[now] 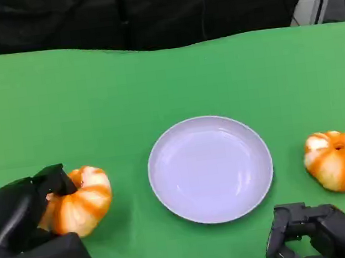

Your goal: Grasp the bread from the table and place it into the plate.

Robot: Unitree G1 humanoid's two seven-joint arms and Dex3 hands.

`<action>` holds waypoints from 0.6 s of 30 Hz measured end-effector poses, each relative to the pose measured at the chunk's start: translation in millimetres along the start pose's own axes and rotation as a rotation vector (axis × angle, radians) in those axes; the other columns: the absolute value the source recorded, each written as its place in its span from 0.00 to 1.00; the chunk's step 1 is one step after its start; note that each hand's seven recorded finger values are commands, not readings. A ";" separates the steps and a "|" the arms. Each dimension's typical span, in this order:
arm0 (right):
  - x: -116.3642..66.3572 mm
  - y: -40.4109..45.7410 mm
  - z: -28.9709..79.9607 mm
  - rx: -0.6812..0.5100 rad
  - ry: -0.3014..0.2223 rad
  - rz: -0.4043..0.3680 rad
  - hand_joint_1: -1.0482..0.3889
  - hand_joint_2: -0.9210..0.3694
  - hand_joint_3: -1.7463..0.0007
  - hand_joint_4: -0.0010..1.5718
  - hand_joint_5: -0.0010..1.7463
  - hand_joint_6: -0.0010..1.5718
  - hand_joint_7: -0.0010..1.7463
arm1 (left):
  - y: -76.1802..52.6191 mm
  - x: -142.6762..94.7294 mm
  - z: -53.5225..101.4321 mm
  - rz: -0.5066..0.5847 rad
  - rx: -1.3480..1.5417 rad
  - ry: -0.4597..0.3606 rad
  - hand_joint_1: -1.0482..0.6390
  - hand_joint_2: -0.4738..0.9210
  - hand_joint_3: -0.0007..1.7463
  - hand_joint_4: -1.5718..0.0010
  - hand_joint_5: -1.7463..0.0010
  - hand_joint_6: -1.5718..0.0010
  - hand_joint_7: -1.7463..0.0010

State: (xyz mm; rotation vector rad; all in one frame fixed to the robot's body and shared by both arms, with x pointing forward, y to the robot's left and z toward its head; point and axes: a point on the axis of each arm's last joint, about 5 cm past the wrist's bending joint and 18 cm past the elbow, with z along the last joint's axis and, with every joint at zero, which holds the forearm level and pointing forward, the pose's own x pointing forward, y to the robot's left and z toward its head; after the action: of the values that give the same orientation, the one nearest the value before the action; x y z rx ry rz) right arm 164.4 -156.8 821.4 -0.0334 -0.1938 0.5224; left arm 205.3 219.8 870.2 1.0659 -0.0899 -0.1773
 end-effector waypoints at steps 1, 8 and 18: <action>-0.1 0.0 -0.1 0.000 0.001 0.000 0.66 0.23 0.46 0.53 0.83 0.54 0.69 | 0.1 -0.2 0.2 0.001 0.000 0.000 0.52 0.91 0.00 0.55 0.00 0.66 0.00; -0.3 0.1 -0.3 0.001 0.002 0.000 0.66 0.23 0.46 0.53 0.83 0.54 0.69 | 0.4 -0.3 0.1 0.004 0.000 0.003 0.52 0.91 0.00 0.55 0.00 0.66 0.00; 3.3 -1.0 0.5 -0.003 -0.003 0.007 0.66 0.21 0.47 0.54 0.83 0.54 0.69 | 19.6 7.5 44.5 0.098 -0.024 -0.191 0.52 0.92 0.01 0.54 0.00 0.66 0.00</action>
State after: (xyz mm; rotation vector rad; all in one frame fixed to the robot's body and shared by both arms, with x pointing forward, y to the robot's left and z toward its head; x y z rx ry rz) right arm 167.6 -156.0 822.6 -0.0366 -0.1973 0.5289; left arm 207.5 189.2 908.8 1.0169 -0.3106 -0.1909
